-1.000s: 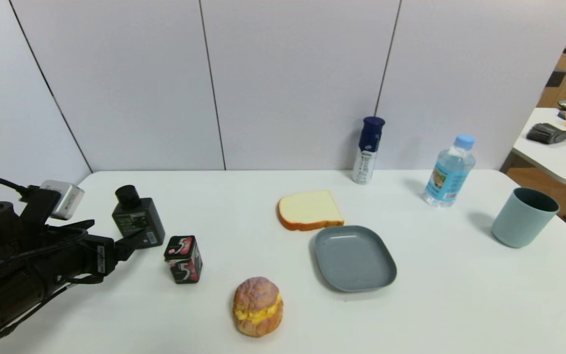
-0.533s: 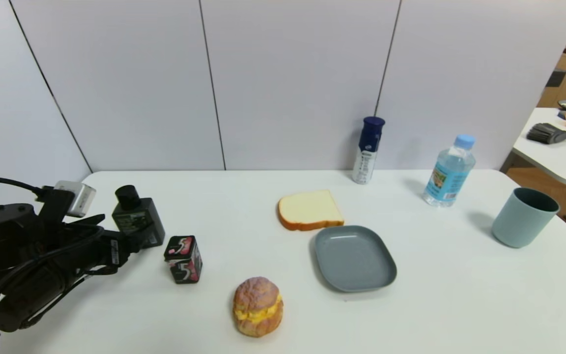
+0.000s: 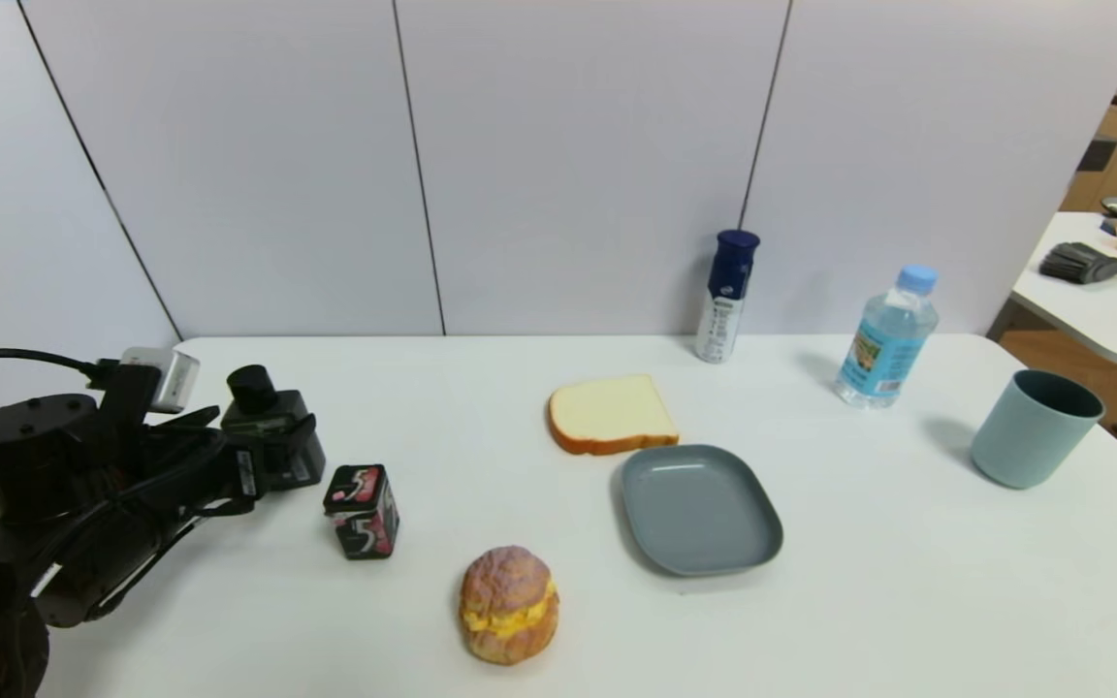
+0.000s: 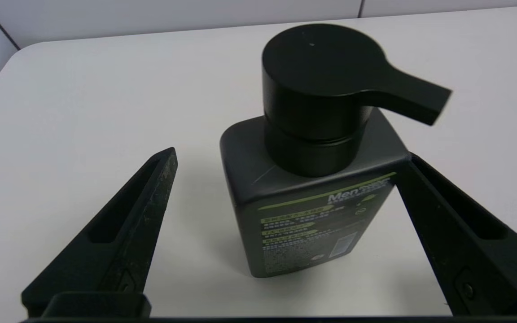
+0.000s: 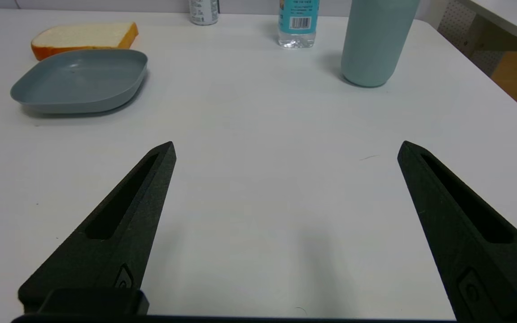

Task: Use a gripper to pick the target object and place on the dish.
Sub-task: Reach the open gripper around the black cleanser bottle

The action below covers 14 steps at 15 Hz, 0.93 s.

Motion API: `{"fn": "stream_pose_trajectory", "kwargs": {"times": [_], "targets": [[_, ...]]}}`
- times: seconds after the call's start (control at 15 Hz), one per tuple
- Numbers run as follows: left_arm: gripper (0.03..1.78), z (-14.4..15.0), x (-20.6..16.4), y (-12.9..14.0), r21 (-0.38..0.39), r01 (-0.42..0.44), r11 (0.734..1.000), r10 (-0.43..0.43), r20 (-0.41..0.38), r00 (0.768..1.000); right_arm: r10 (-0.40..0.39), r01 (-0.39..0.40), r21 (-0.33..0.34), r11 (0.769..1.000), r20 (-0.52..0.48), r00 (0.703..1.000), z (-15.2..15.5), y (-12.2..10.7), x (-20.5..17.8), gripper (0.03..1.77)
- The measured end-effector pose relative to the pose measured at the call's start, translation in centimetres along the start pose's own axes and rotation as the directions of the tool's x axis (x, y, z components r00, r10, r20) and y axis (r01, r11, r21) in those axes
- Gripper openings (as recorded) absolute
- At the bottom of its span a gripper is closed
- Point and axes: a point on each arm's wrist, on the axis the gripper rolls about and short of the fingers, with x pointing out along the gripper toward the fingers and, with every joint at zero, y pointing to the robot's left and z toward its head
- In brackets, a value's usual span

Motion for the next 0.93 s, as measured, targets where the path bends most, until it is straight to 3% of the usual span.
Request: {"fn": "stream_pose_trajectory", "kwargs": {"times": [0.27,0.93], "targets": [[1.69,-0.2,0.4,-1.0,-0.034,-0.057,0.998,0.057,0.008,0.998,0.0,0.0,0.0,1.0,0.0,1.0,0.0,0.0,0.0,1.71],[1.69,-0.4,0.7,-1.2,-0.034,-0.082,0.996,0.083,0.02,0.996,0.0,0.0,0.001,1.0,0.0,1.0,0.0,0.0,0.0,1.71]]}}
